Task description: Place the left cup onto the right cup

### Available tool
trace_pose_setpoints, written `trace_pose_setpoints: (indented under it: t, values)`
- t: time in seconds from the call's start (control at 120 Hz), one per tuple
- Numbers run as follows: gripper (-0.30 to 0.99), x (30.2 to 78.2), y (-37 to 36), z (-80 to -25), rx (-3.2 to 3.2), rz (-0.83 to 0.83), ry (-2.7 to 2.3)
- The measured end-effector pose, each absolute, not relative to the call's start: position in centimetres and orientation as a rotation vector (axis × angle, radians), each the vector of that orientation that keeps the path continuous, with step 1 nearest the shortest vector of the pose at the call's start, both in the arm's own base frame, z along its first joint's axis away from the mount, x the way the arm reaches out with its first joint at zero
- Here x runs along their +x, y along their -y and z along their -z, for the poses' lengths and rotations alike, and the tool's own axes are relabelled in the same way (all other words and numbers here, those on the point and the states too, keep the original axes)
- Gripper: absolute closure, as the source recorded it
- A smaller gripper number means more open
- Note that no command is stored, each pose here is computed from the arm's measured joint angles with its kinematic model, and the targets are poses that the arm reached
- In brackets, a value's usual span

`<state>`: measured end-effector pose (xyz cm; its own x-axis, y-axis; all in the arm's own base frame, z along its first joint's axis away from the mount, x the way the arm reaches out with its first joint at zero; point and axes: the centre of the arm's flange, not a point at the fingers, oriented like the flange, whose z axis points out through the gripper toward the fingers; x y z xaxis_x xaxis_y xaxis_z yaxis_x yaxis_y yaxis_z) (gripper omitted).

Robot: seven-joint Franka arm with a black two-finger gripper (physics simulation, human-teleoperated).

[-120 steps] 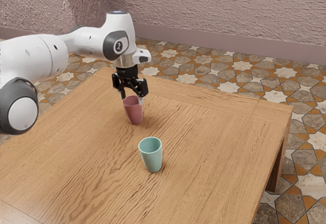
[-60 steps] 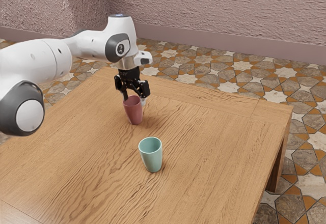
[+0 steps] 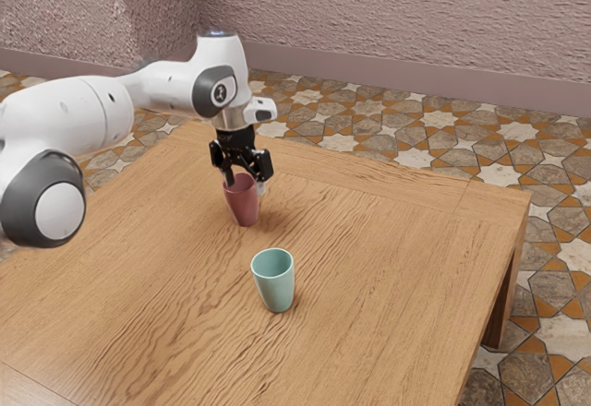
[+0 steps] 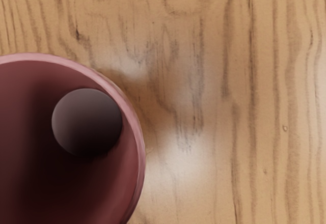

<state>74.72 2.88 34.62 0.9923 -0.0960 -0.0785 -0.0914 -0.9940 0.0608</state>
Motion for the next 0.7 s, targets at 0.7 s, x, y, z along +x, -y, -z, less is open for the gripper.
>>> trace_pose_setpoints:
  t: [0.7]
  values:
    - [0.16,75.8,-2.5,-33.3,3.115,0.120,0.211]
